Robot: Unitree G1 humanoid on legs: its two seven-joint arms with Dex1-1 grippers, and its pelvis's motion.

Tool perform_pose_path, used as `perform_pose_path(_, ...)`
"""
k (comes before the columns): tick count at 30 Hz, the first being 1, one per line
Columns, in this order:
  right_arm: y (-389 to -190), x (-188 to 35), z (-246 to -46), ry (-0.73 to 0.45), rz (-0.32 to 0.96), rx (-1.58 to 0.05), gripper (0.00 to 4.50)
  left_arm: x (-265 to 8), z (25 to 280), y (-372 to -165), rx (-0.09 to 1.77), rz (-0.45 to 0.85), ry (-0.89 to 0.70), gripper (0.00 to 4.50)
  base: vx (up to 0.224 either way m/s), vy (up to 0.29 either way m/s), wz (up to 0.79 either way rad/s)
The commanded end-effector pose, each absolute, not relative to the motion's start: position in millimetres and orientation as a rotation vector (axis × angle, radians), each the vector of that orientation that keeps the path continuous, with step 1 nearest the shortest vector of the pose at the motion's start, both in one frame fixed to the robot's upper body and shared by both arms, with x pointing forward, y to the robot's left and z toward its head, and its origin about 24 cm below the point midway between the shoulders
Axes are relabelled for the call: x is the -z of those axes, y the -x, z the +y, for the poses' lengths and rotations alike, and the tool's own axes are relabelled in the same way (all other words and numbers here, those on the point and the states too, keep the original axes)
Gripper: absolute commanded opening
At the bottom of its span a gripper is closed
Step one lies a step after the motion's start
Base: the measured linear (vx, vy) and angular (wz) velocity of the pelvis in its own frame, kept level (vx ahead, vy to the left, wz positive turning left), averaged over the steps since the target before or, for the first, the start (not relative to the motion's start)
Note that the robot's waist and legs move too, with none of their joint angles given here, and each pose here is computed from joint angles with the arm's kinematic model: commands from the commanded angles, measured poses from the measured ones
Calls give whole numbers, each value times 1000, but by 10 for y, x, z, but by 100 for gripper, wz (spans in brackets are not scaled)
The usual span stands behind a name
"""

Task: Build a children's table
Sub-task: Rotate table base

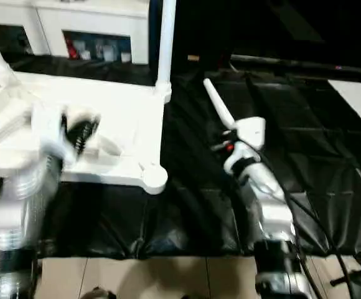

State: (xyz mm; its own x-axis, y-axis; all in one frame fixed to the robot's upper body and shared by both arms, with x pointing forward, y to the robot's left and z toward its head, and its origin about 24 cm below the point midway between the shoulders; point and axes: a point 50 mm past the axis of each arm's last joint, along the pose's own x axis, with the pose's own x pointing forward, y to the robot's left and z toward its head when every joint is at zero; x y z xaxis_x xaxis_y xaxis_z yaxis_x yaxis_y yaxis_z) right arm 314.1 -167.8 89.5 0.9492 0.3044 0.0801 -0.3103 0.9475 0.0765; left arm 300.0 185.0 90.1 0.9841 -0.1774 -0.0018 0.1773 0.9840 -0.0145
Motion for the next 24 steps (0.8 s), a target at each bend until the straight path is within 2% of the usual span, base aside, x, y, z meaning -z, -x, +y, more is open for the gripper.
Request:
perform_pose_path(1, -3053, -868, -1745, -104, -59, -267, 169, -1056, 1978, -2963, -74, -150, 0, 151, 0, 0, 0)
perform_pose_path(2, -3047, -864, -1746, -104, -58, -266, 169, -1059, 1990, -2958, -91, -156, 2, 151, 0, 0, 0)
perform_pose_path(3, -3023, -844, -1753, -108, -54, -257, 190, -1067, 1994, -2952, -71, -157, -4, 177, 0, 0, 0)
perform_pose_path(7, -2952, -775, -1750, -114, -31, -242, 214, -1052, 2008, -2941, -51, -130, -27, 190, 0, 0, 0)
perform_pose_path(9, -2931, -759, -1744, -119, -23, -238, 243, -1046, 2004, -2932, -41, -129, -17, 221, 0, 0, 0)
perform_pose_path(11, -2918, -743, -1739, -124, -17, -232, 249, -1037, 2007, -2923, -39, -120, -19, 226, 0, 0, 0)
perform_pose_path(13, -2904, -725, -1731, -134, -11, -226, 275, -1016, 1983, -2903, -13, -103, 26, 252, 0, 0, 0)
perform_pose_path(14, -2892, -714, -1747, -160, -15, -207, 275, -1008, 1932, -2875, 77, -80, 87, 252, 0, 0, 0)
perform_pose_path(19, -2869, -702, -1772, -163, -9, -191, 323, -1046, 1915, -2850, 112, -99, 90, 299, 0, 0, 0)
perform_pose_path(23, -2853, -671, -1765, -145, 4, -209, 347, -1057, 1865, -2838, 149, -98, 91, 318, 0, 0, 0)
perform_pose_path(24, -2853, -671, -1765, -145, 4, -209, 366, -1057, 1865, -2838, 149, -98, 91, 333, 0, 0, 0)
